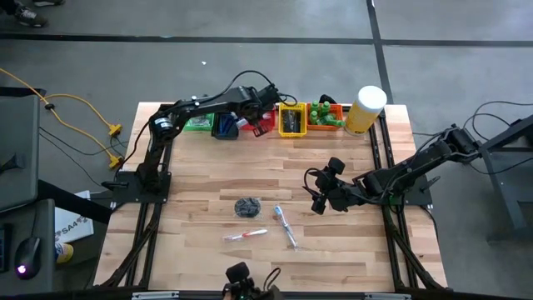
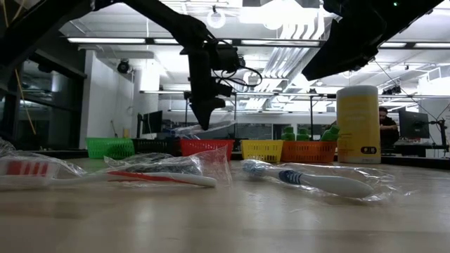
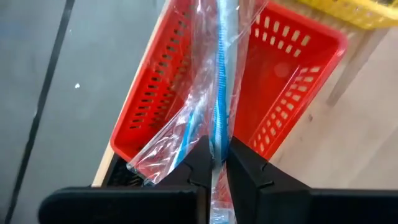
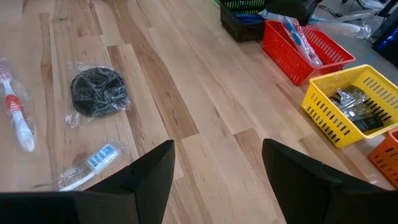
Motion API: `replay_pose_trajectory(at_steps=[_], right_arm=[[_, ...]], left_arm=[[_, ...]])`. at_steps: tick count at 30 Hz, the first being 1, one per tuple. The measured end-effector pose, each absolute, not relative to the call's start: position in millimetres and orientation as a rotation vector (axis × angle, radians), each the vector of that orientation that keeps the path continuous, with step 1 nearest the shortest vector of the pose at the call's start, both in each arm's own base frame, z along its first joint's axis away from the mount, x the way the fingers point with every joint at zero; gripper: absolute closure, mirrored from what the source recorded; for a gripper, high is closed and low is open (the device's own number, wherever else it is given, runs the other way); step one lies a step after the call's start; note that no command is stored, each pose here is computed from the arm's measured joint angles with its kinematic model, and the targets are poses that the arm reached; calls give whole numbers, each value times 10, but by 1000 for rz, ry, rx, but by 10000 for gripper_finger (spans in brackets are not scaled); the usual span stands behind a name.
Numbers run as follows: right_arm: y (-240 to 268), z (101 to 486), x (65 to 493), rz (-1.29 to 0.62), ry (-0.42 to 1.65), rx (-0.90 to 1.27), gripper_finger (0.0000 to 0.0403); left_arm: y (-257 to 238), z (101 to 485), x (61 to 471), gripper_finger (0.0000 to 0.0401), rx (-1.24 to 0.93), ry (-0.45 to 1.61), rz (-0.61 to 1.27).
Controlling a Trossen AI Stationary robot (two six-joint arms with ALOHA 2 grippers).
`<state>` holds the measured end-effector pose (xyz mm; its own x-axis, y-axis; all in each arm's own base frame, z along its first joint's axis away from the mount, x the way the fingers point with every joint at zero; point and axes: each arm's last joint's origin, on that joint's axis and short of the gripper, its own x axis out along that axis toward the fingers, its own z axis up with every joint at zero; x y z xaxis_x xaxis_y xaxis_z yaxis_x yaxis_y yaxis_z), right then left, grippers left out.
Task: Pick & Place Travel size toiletries
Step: Put the blue toothbrush into the red basket
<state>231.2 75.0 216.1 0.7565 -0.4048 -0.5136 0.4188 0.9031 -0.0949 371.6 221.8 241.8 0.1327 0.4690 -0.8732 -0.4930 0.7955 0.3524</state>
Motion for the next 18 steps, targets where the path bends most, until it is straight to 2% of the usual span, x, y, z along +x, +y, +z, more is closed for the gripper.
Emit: replay_pose_trajectory(at_steps=[7, 18], right_arm=[[750, 2161, 2312, -449, 554, 26, 167], [751, 2160, 2312, -448, 554, 30, 167]], left_arm=[[2202, 2407, 3677, 322, -56, 1291, 705], [2196, 2403, 3665, 313, -86, 1295, 726]])
